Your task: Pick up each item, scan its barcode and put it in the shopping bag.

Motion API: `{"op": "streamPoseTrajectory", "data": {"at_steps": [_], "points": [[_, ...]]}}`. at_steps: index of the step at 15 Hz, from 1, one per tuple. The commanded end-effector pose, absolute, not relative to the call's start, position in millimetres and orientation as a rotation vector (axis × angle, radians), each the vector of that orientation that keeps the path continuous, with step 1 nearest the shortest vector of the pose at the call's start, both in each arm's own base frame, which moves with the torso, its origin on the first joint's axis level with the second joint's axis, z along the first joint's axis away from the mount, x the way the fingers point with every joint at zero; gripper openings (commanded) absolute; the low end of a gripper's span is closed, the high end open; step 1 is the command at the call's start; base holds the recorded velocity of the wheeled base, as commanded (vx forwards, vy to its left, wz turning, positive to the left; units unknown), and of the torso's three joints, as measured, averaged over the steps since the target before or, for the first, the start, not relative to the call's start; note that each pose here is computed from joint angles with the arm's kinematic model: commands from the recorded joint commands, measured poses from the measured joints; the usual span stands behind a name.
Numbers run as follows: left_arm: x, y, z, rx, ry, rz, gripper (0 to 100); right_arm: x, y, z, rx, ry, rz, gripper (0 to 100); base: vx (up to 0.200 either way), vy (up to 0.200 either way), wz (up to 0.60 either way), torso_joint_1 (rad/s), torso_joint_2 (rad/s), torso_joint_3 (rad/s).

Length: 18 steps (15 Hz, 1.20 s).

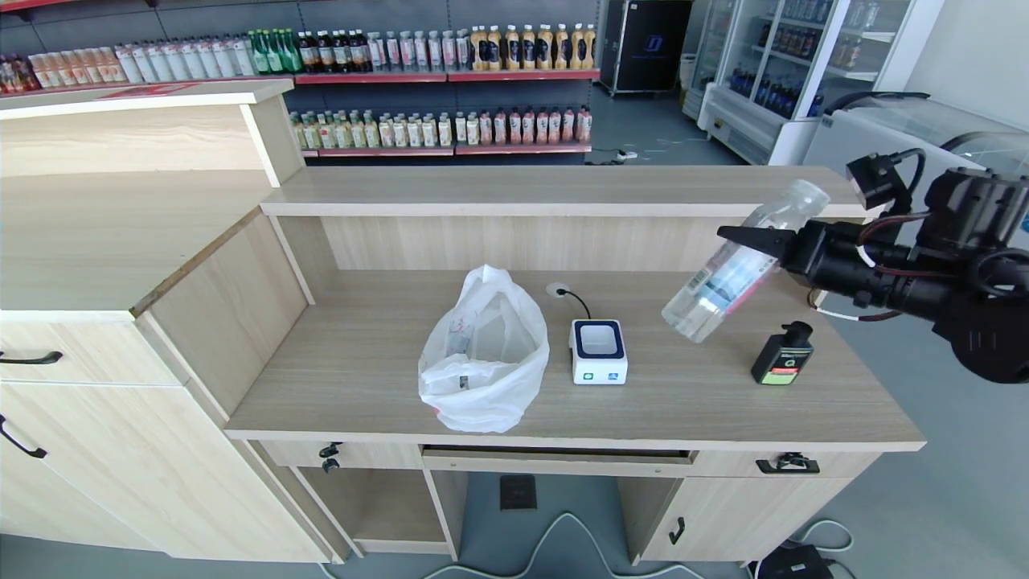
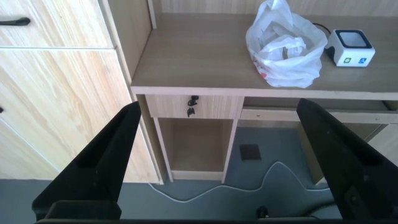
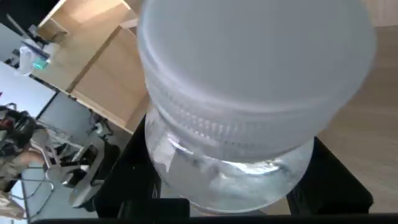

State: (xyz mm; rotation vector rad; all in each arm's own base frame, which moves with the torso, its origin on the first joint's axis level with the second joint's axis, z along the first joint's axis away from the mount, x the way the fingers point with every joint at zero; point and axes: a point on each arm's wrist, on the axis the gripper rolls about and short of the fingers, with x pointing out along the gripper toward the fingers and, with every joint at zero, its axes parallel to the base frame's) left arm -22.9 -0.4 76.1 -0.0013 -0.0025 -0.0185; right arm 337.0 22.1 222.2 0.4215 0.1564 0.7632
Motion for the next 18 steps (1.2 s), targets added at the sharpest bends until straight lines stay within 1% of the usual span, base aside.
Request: {"op": "streamPoseTrajectory", "data": {"at_steps": [1, 5, 7, 10, 13, 15, 18], "points": [[-22.9, -0.4, 76.1, -0.002, -0.003, -0.018, 100, 263.4, 27.1, 280.9, 0.47, 0.122, 0.988, 0, 0.0, 0.0, 0.0, 0.0, 0.0, 0.0], [-22.9, -0.4, 76.1, -0.002, -0.003, -0.018, 100, 225.9, 45.0, 324.5, 0.51, 0.16, 1.255, 0, 0.0, 0.0, 0.0, 0.0, 0.0, 0.0], [-22.9, -0.4, 76.1, 0.0, -0.003, -0.02, 100, 214.3, 49.1, 333.9, 0.496, 0.19, 1.349, 0, 0.0, 0.0, 0.0, 0.0, 0.0, 0.0], [-22.9, -0.4, 76.1, 0.0, -0.003, -0.018, 100, 207.6, 57.9, 338.5, 0.46, 0.15, 1.419, 0, 0.0, 0.0, 0.0, 0.0, 0.0, 0.0], [-22.9, -0.4, 76.1, -0.002, -0.003, -0.018, 100, 191.8, 66.0, 344.1, 0.476, 0.176, 1.499, 0, 0.0, 0.0, 0.0, 0.0, 0.0, 0.0], [-22.9, -0.4, 76.1, -0.002, -0.003, -0.018, 100, 189.2, 73.3, 339.8, 0.465, 0.16, 1.546, 0, 0.0, 0.0, 0.0, 0.0, 0.0, 0.0], [-22.9, -0.4, 76.1, 0.0, -0.003, -0.018, 100, 197.5, 86.8, 332.6, 0.433, 0.113, 1.611, 0, 0.0, 0.0, 0.0, 0.0, 0.0, 0.0]]}}
